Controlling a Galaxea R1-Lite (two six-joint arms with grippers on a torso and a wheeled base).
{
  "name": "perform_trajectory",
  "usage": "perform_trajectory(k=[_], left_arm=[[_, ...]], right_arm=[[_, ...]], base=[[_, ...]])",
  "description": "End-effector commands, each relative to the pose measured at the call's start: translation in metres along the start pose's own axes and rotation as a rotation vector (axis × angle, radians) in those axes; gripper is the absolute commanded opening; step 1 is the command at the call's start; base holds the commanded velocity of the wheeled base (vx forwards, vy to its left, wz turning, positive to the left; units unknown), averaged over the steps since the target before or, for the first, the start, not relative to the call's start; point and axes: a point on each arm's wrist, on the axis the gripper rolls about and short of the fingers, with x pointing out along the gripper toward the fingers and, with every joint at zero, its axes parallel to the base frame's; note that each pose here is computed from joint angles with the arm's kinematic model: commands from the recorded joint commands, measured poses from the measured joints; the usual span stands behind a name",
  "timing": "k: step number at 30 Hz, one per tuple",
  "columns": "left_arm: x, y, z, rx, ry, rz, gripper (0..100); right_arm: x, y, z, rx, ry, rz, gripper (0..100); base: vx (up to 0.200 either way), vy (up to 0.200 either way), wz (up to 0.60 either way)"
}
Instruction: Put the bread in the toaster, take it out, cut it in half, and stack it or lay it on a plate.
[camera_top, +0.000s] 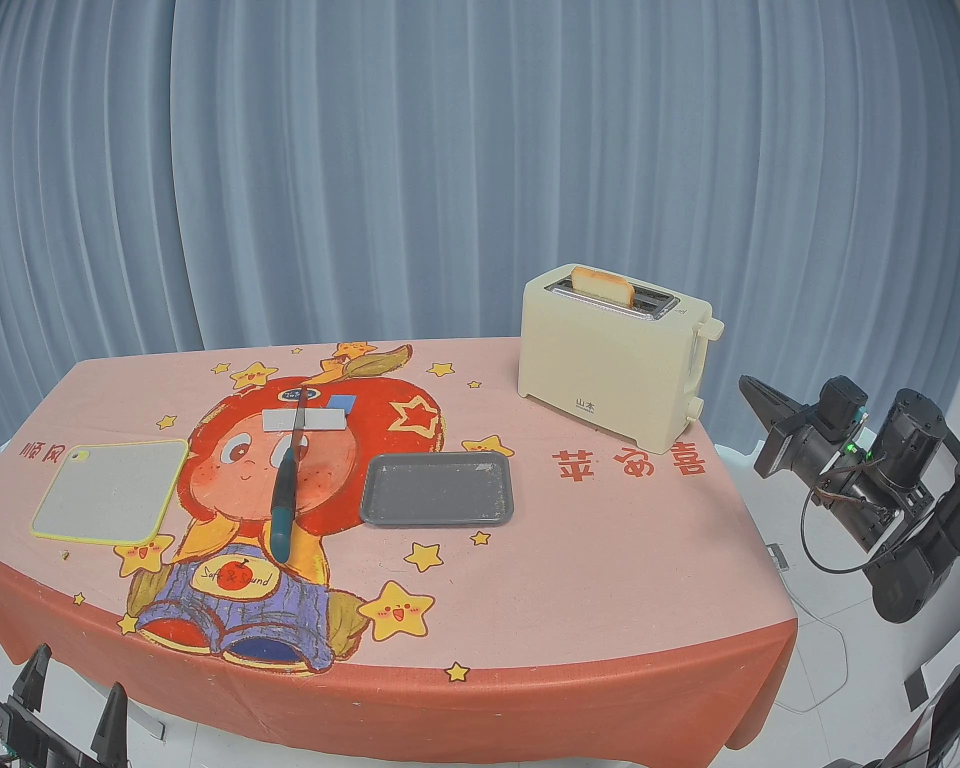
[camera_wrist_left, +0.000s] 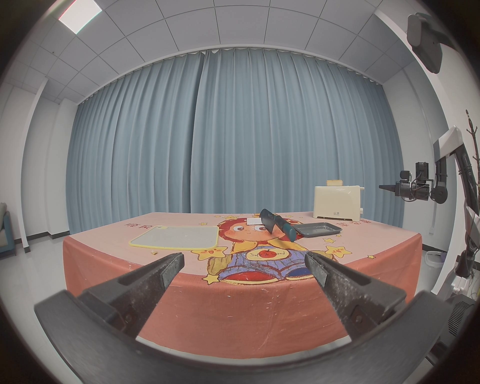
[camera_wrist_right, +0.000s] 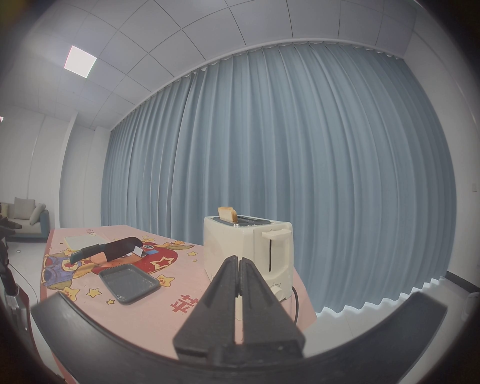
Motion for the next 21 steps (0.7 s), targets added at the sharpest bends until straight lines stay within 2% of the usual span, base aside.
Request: perform_trajectory(k=[1,19,20,21], left_arm=[[0.0001,0.0,-0.0053,0.0,0.001,0.0,100],[0.0001,0.0,-0.0053,0.0,0.001,0.0,100],[0.0001,0.0,-0.0053,0.0,0.001,0.0,100],[0.0001,0.0,-0.0053,0.0,0.001,0.0,100]], right_arm=[[-0.0032,0.0013,0.0076,-0.002,-0.025,0.003,0],[-0.0061,-0.0004,0.0125,-0.004,-0.023,-0.004,0],[-0.0064,-0.0003,0.0122,-0.004,-0.022,-0.004,100],[-0.0064,-0.0003,0.0122,-0.004,-0.022,-0.004,100]], base=[[0.0,0.0,0.0],[0.0,0.0,0.0],[0.0,0.0,0.0],[0.0,0.0,0.0]])
